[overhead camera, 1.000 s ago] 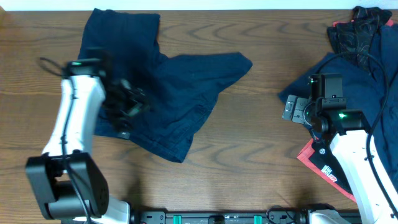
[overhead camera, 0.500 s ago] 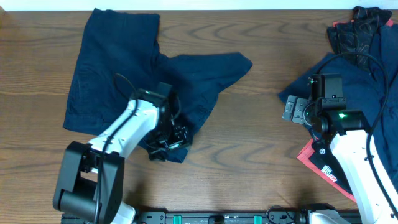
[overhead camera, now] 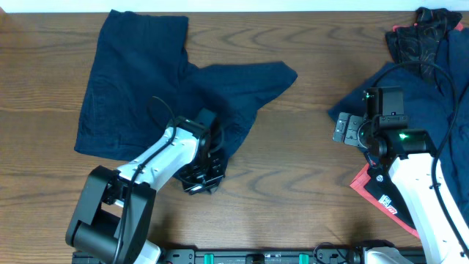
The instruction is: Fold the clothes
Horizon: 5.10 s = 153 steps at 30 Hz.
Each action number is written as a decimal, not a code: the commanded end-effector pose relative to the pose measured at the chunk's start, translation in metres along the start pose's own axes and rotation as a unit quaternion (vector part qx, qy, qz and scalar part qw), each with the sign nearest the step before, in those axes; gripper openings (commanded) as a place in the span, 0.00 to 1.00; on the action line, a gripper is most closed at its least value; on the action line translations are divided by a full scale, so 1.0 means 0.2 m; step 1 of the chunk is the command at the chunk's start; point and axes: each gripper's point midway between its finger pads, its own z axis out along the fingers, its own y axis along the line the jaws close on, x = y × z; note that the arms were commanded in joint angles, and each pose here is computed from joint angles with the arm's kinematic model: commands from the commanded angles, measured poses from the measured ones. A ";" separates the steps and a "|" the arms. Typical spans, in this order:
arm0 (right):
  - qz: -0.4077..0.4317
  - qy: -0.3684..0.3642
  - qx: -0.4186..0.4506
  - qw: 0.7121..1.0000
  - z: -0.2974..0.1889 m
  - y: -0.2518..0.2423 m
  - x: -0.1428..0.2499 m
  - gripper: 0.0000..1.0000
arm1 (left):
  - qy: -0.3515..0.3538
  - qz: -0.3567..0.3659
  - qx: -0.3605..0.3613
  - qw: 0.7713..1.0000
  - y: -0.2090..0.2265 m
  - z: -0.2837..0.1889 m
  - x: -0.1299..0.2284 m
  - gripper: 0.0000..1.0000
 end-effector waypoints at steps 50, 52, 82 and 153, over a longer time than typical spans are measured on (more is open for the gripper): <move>0.165 -0.045 -0.340 0.925 0.93 0.91 -0.40 0.01 | -0.073 -0.028 0.039 0.996 0.09 -0.19 -0.10 0.10; 0.160 -0.032 -0.347 0.924 0.92 0.88 -0.39 0.01 | -0.072 -0.030 0.041 0.996 0.09 -0.19 -0.10 0.10; 0.010 0.046 -0.022 0.999 0.40 0.07 -0.17 0.01 | -0.032 -0.025 0.115 0.992 -0.37 -0.05 0.20 0.44; -0.010 0.097 -0.070 0.993 0.31 0.24 -0.02 0.01 | 0.078 -0.066 0.303 0.947 -0.11 -0.06 -0.10 0.44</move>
